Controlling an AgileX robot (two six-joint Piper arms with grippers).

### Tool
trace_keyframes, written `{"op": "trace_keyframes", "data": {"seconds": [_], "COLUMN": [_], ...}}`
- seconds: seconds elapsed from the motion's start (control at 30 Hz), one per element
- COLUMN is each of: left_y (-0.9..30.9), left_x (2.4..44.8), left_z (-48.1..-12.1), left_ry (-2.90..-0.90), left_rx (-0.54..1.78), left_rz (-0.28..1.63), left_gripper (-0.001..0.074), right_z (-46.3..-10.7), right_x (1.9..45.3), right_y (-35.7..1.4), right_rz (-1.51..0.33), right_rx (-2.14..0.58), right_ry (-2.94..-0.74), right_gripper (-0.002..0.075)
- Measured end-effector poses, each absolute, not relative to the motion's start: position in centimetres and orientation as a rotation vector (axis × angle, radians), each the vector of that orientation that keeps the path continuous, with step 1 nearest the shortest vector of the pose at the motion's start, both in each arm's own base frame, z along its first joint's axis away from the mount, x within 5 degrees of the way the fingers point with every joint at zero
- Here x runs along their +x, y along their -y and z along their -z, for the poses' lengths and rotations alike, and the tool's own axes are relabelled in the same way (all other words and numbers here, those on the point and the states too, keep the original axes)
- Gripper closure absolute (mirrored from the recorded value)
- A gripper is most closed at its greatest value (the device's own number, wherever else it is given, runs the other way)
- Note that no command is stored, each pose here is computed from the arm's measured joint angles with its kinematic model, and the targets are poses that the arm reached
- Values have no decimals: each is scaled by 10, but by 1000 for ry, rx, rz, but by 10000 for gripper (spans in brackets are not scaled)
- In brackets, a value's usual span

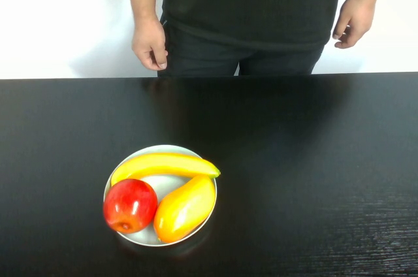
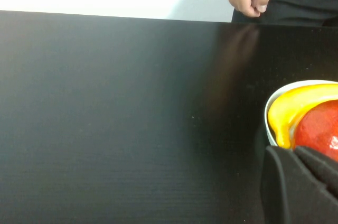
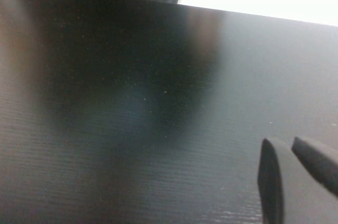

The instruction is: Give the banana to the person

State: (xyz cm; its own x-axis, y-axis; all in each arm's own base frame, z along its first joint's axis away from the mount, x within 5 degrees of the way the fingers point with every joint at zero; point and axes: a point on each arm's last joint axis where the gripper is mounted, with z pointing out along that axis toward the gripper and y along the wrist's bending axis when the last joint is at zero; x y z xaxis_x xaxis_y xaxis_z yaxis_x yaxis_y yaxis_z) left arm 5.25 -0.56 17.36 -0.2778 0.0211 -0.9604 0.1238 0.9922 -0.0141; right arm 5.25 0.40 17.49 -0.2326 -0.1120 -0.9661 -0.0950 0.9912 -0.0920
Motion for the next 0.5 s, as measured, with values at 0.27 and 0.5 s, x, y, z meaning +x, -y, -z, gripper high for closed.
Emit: {"op": "trace_keyframes", "data": {"seconds": [0.27,0.5], "left_y": [5,6], "left_x": [53,53], "left_z": [-174,-176], "left_ry": [-1850,-1827], "left_rx": [113,31], "left_rz": [87,165], "left_gripper": [739,739], "right_z": [-175,-175], "right_x": [52,52], "right_y": [-4,-4], "right_rz": [16,14], "right_rx": [-152,-151], "right_ry": [-1808,-1808], "right_gripper": [733,733]}}
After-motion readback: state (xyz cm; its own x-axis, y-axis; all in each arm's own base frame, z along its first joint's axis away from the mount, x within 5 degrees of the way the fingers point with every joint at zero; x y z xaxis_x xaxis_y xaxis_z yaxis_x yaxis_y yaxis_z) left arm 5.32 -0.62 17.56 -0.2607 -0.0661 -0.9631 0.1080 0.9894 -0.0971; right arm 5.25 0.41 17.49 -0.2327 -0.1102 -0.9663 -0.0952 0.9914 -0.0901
